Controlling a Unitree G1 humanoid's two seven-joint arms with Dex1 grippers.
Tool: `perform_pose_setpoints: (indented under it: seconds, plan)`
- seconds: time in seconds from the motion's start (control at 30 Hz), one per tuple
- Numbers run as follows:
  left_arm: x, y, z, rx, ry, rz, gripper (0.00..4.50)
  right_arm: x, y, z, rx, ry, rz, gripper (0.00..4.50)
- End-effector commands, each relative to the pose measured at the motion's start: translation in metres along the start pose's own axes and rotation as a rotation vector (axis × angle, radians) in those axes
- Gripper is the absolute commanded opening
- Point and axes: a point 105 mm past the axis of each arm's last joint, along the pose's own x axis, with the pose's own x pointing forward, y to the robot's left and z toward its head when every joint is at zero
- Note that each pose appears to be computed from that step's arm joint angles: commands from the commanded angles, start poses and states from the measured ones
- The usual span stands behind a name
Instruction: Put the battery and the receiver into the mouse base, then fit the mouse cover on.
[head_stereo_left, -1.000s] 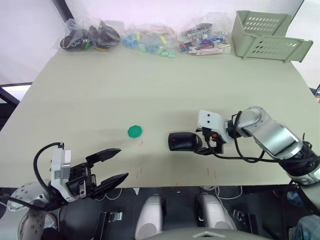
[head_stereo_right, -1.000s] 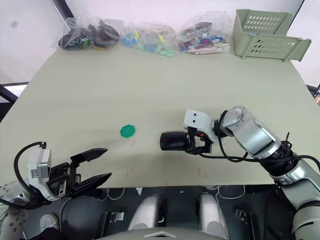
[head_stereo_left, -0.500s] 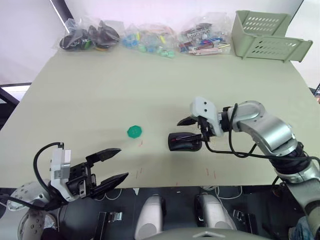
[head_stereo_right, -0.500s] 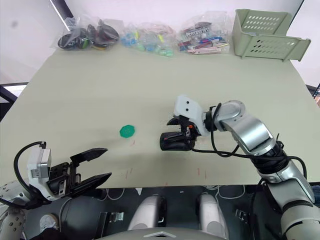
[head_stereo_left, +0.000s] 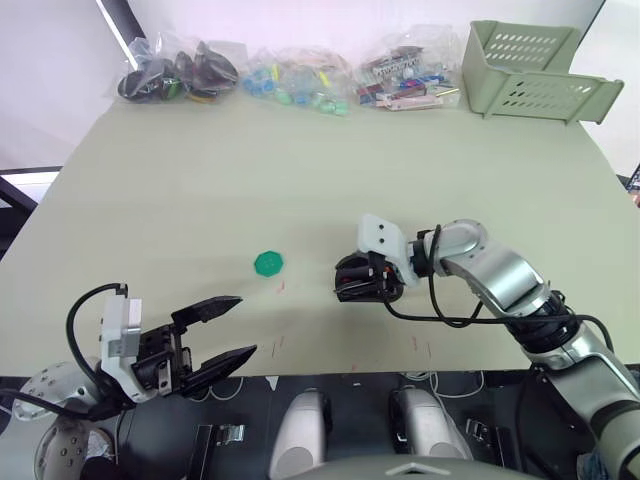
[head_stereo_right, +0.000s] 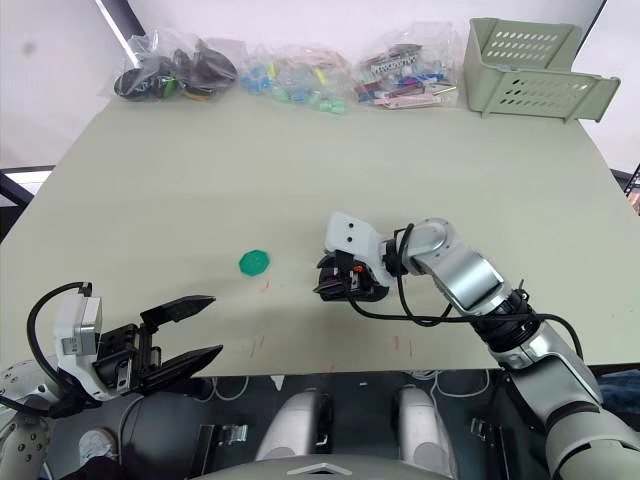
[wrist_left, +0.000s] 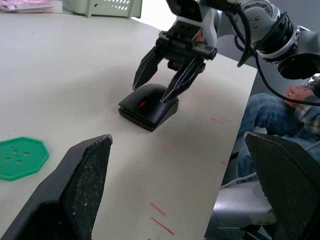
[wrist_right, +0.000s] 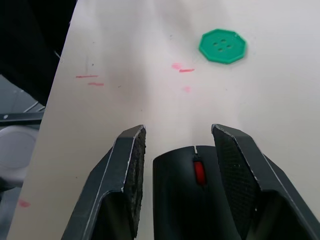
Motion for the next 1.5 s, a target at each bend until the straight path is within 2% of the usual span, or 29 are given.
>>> perform_pose_setpoints:
  seconds: [0.03,0.37,0.6,0.97,1.1,1.17,1.23,1.3,1.37,1.5]
  plan:
    - [-0.001,-0.002,0.008,0.041,0.0,-0.008,4.5,0.004,-0.004,0.011,-0.053,-0.01,-0.006,2.2]
    - [-0.001,-0.002,0.007,0.041,-0.001,-0.007,4.5,0.014,-0.01,-0.002,-0.002,0.037,-0.005,2.2]
    - [-0.001,-0.003,0.006,0.041,-0.004,-0.004,4.5,0.018,-0.004,-0.029,0.045,0.157,0.027,2.2]
    - [-0.002,-0.002,0.005,0.038,-0.008,-0.002,4.5,0.021,0.004,-0.053,0.07,0.232,0.058,2.2]
    - [-0.001,-0.003,0.004,0.038,-0.011,-0.002,4.5,0.022,-0.003,-0.031,0.028,0.092,0.029,2.2]
    - [-0.001,-0.003,0.004,0.038,-0.012,-0.002,4.5,0.01,-0.003,-0.003,0.025,-0.08,0.021,2.2]
    - [0.0,-0.004,0.004,0.038,-0.013,-0.001,4.5,-0.004,-0.004,0.011,0.028,-0.192,-0.006,2.2]
    - [0.001,-0.004,0.004,0.038,-0.016,-0.001,4.5,-0.023,-0.006,0.009,0.004,-0.25,-0.084,2.2]
    - [0.002,-0.004,0.004,0.038,-0.019,-0.001,4.5,-0.037,-0.003,0.012,0.046,-0.38,-0.088,2.2]
    - [0.004,-0.004,0.005,0.039,-0.023,-0.002,4.5,-0.058,-0.001,-0.012,0.069,-0.366,-0.183,2.2]
